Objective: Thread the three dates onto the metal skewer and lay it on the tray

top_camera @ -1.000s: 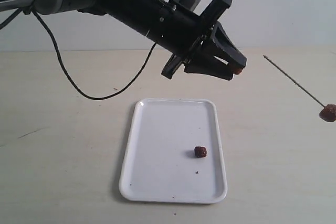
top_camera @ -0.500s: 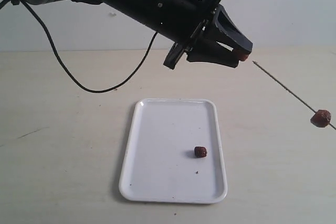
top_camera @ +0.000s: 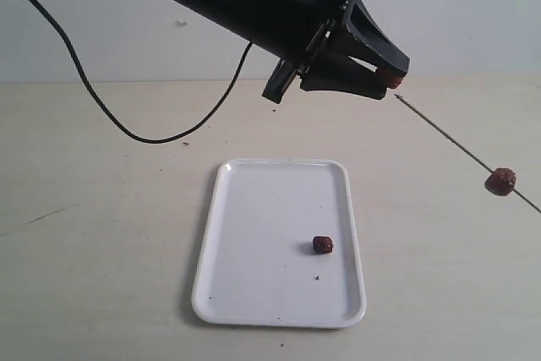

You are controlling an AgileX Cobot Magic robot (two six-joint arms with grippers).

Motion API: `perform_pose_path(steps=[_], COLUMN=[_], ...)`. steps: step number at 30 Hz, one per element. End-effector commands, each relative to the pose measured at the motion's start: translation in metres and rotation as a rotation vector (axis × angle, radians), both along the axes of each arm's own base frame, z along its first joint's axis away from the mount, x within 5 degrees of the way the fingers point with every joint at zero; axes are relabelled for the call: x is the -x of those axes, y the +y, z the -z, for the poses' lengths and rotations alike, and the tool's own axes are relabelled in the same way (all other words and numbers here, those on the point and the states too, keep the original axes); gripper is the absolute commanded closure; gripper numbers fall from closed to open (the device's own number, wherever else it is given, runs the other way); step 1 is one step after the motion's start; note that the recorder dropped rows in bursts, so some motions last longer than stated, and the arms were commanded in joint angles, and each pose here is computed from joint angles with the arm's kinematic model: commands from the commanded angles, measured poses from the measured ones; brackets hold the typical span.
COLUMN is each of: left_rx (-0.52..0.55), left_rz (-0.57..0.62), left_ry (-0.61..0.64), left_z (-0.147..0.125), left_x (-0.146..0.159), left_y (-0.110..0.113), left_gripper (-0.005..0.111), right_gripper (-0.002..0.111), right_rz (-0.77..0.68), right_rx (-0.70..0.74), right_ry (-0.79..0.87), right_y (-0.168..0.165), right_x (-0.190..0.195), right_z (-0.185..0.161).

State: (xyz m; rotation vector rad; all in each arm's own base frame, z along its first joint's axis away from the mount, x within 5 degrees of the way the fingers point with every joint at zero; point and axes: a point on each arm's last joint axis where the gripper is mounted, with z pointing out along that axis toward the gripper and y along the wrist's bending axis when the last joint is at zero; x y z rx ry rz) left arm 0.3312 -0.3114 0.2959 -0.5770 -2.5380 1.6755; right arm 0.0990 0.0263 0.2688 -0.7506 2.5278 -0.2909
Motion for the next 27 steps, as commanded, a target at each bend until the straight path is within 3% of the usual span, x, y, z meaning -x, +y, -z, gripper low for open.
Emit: perform_pose_path(steps=[1,27], left_rx=[0.018,-0.009], left_rz=[-0.004,-0.008], left_ry=[0.003,0.006], left_z=[-0.0054,-0.0033], left_x=[0.0015,0.0013], left_y=[0.0005,0.0014], left_gripper=[0.074,0.074], right_gripper=[0.108,0.108], right_rz=[0.043,0.026], right_rx=[0.014,-0.044], right_ry=[-0.026,-0.007], right_y=[-0.0026,0.0026], right_x=[-0.0024,-0.0009], right_z=[-0.0007,0.0004])
